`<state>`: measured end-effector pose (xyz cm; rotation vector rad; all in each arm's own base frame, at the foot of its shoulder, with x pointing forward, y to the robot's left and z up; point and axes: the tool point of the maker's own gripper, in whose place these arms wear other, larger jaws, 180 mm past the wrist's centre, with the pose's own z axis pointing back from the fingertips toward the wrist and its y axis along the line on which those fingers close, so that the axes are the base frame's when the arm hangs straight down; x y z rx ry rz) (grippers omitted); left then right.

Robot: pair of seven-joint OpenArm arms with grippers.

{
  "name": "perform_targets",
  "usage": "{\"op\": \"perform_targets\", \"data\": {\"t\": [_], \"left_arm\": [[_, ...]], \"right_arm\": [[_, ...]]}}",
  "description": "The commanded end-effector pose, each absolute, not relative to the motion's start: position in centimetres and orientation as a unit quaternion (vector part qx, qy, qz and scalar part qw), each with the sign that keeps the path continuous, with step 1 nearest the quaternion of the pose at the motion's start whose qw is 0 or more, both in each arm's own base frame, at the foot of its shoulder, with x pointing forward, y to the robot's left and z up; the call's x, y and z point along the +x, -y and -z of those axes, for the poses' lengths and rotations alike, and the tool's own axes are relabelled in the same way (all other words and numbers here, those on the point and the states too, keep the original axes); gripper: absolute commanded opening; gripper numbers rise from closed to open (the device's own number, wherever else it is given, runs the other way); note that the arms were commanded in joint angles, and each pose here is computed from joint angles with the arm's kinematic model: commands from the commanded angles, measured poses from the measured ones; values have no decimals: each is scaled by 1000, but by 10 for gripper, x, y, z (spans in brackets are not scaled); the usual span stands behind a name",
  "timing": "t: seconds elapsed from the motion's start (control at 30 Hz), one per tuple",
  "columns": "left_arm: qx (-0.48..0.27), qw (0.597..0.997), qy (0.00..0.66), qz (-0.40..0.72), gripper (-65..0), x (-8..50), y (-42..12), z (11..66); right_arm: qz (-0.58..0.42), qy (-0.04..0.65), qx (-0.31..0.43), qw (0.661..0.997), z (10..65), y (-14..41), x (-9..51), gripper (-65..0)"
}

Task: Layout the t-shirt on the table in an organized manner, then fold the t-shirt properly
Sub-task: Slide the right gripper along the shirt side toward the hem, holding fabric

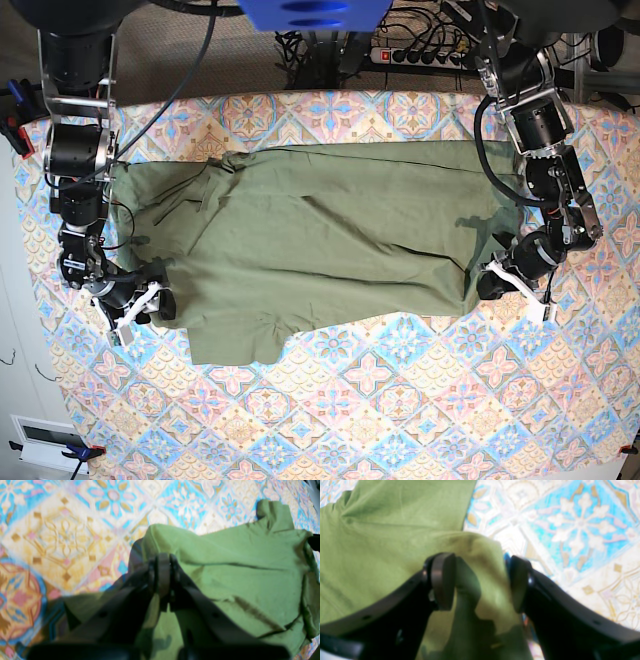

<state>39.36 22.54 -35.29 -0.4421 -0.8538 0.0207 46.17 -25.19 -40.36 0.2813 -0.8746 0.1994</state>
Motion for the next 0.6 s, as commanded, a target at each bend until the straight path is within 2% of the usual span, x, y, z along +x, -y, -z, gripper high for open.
{"op": "perform_targets", "data": {"t": [0.0,0.4,0.47,0.57], "left_arm": [[-210,871,444,-3,-650,407,-231,329],[-210,871,443,-3,-650,406,-231,330],[-210,871,443,-3,-650,406,-231,330],[-210,873,439,-5,-650,403,-231,334]], "right_arm": [[-88,462,134,873,376,260,481,-316],[-67,473,143,867,384,261,476,-330],[-66,476,143,865,382,261,477,-379],[-66,478,143,864,381,261,478,-519]]}}
